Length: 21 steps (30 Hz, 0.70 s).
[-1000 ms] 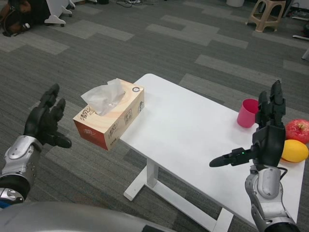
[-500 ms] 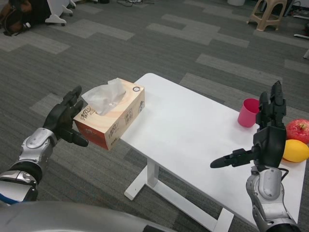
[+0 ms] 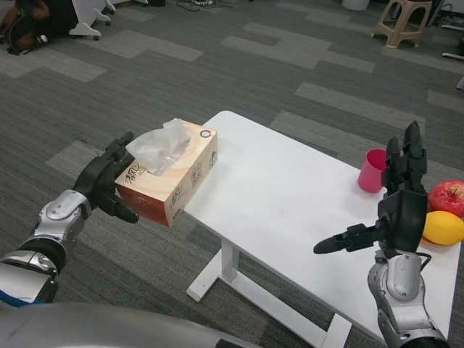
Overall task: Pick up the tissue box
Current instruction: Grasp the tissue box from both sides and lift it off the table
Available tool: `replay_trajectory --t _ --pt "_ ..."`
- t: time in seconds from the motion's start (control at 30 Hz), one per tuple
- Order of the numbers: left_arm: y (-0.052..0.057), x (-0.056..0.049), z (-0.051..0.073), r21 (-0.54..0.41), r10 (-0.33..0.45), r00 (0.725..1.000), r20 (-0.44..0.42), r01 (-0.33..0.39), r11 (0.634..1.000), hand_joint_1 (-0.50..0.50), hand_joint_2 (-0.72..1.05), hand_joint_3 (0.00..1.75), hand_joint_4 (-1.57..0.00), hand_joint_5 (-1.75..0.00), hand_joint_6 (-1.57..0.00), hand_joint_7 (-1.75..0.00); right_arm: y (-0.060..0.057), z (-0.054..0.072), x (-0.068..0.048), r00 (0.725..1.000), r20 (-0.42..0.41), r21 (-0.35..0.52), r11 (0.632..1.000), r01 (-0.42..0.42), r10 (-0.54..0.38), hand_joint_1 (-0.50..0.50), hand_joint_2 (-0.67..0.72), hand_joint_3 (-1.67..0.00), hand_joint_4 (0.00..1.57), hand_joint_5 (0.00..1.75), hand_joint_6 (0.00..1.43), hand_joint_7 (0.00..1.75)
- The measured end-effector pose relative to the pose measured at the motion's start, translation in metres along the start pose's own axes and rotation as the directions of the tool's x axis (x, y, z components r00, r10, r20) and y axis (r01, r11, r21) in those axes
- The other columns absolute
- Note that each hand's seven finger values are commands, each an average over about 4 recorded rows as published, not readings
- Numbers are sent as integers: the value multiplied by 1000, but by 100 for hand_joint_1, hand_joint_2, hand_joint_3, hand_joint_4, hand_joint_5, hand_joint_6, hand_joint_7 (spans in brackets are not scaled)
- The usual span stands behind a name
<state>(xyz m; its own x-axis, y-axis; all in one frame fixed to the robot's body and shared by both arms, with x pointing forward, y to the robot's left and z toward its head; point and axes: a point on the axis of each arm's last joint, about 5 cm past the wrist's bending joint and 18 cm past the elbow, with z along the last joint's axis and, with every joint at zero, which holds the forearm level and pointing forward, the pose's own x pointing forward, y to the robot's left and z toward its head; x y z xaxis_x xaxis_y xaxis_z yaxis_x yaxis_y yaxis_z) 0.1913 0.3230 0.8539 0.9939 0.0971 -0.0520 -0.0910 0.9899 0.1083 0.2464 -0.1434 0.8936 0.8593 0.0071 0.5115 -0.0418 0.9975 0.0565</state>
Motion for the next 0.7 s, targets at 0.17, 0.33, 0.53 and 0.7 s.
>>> replay_trajectory --t 0.17,0.33,0.53,0.7 --pt "-7 6 2 19 -49 999 0 49 999 50 -37 0 0 0 0 -3 1 0 -1 1000 -1 1 1000 -4 4 -46 47 -8 0 0 0 0" --pt "-15 14 6 40 -105 994 9 104 994 50 -41 0 0 0 0 0 1 0 -3 1000 -4 3 1000 -4 4 -46 47 -8 1 0 0 0" --pt "-23 22 10 58 -152 988 20 151 987 50 -41 0 0 0 0 0 0 -1 -6 1000 -14 4 1000 -3 3 -46 47 -4 0 0 0 0" --pt "-28 27 13 73 -187 982 30 185 980 50 -37 0 0 0 0 0 1 1 -6 1000 -5 11 1000 -7 7 -46 47 -8 1 0 0 0"
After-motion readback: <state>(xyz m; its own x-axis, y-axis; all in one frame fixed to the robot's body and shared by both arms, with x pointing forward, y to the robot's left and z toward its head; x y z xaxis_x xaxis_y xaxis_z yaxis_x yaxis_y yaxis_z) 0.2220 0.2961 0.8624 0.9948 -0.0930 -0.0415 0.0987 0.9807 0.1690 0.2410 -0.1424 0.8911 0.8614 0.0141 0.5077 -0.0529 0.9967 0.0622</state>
